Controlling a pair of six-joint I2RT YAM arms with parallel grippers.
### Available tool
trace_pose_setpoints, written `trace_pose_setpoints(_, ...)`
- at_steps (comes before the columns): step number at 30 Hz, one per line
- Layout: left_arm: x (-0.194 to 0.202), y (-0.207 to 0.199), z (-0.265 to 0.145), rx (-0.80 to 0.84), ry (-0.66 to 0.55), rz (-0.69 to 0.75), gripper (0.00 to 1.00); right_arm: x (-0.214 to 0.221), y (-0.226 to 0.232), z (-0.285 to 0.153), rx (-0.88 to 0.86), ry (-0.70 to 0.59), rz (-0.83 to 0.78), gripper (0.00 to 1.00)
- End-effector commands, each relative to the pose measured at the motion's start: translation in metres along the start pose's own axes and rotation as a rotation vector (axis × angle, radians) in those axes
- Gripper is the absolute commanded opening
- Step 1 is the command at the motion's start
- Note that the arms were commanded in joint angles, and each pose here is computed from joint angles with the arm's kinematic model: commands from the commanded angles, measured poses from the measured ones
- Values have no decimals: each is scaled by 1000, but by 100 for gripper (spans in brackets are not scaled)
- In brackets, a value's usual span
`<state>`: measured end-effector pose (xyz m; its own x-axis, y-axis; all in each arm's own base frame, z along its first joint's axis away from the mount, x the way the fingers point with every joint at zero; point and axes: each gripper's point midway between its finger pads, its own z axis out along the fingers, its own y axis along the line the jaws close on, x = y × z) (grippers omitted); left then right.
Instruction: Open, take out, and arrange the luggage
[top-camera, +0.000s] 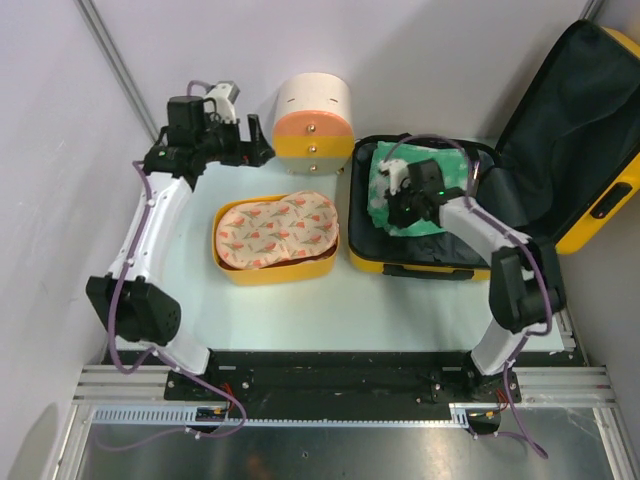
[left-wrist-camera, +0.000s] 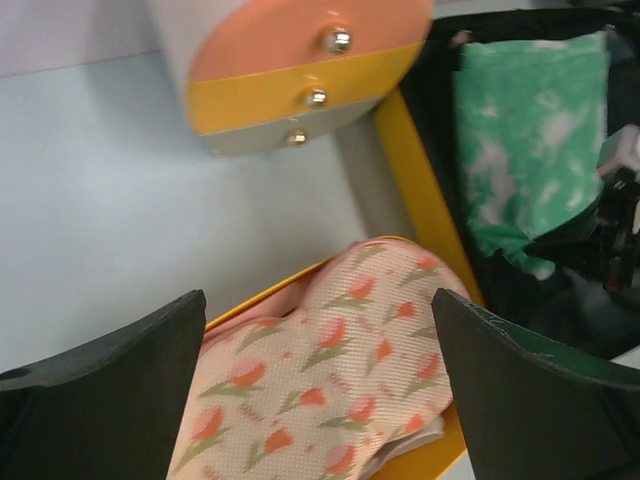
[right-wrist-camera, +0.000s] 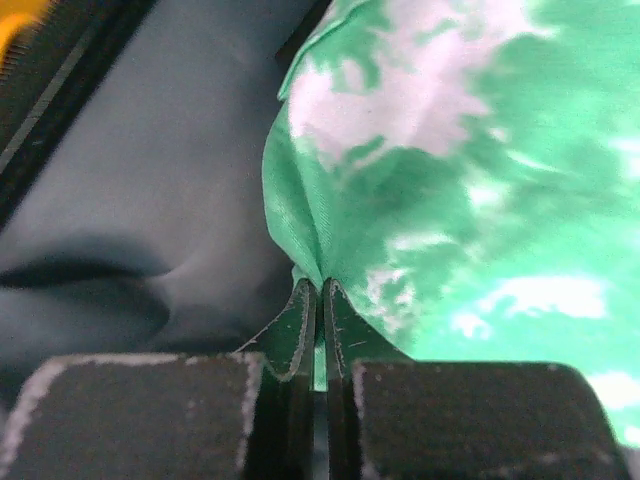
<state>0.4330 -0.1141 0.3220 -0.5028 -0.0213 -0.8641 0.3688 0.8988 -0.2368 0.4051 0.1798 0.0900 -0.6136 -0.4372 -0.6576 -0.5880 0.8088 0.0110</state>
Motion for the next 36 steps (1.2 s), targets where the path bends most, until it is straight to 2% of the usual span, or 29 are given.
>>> trace_pose_setpoints(1,-2,-67,21,226,26,-45,100,-46,-3,-72,-89,-196,45,0)
trace_pose_setpoints(9,48,-178,75,443,243,-197,100,-53,-16,-119,-120,-277,77,0)
trace_pose_setpoints(14,42,-224,101,529,257,-255,100,-50,-18,-133,-117,-281,89,0)
trace_pose_setpoints(22,82,-251,164,558,364,-351,100,-56,-21,-138,-107,-309,106,0)
trace_pose_setpoints(29,103,-270,193,578,395,-354,100,-57,-19,-145,-114,-325,64,0)
trace_pose_setpoints(34,112,-286,198,622,392,-297,92,-55,-16,-143,-135,-318,57,0)
trace_pose_setpoints(35,114,-288,200,626,397,-304,89,-57,-14,-143,-142,-323,57,0)
trace_pose_setpoints(36,117,-287,204,629,404,-311,81,-57,-14,-144,-143,-326,58,0)
